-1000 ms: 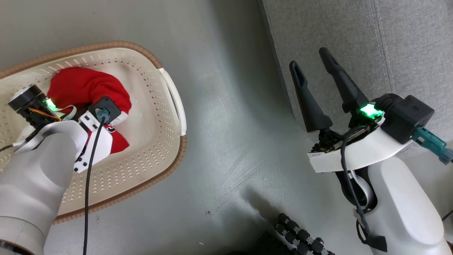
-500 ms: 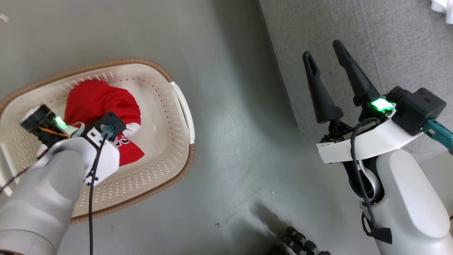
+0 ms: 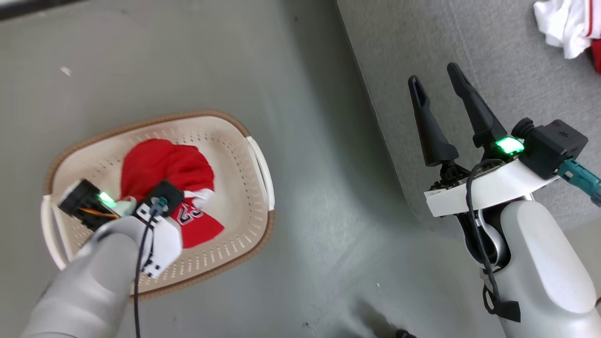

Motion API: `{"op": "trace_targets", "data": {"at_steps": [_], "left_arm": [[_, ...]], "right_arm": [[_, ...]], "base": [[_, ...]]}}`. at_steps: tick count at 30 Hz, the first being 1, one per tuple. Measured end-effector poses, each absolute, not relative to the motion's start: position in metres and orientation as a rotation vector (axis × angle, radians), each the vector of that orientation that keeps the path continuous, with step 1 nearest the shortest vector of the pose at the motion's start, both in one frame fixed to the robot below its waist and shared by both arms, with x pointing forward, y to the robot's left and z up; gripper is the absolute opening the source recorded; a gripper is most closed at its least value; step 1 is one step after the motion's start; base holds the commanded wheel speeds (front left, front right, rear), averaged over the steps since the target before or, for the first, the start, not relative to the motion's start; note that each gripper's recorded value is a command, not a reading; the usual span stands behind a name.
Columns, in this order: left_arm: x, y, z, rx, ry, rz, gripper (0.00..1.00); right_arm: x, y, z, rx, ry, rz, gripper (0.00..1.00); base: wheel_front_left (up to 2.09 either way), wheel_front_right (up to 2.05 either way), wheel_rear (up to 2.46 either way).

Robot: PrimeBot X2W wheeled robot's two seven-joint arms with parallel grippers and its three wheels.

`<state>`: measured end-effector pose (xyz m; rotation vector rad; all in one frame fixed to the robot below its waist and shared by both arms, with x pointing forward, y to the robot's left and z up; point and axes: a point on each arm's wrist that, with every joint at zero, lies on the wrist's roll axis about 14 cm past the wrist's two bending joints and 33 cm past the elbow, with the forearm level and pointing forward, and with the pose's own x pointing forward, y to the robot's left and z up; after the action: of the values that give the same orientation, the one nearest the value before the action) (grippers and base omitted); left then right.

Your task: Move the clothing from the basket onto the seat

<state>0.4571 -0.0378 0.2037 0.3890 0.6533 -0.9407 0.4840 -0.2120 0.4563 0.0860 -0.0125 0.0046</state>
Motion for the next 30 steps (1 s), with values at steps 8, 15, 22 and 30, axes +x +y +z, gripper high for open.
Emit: {"op": "trace_targets", "data": {"at_steps": [8,15,22,30], "left_arm": [[0.453,-0.037,0.243,0.313,0.605,-0.862,0.00],[0.451,-0.027,0.275,0.281,0.558,-0.790,0.00],[0.457,-0.034,0.329,0.189,0.424,-0.733,0.00],[0.457,-0.018,0.380,0.095,0.306,-0.618,0.00]], "right_arm": [[0.474,-0.206,0.479,0.097,-0.056,0.015,1.00],[0.461,-0.203,0.497,0.118,-0.089,0.015,1.00],[0.445,-0.194,0.507,0.112,-0.100,0.036,1.00],[0.426,-0.185,0.515,0.106,-0.110,0.054,1.00]], "base": [[0.00,0.00,0.00],[0.00,0.00,0.00],[0.00,0.00,0.00],[0.00,0.00,0.00]]}}
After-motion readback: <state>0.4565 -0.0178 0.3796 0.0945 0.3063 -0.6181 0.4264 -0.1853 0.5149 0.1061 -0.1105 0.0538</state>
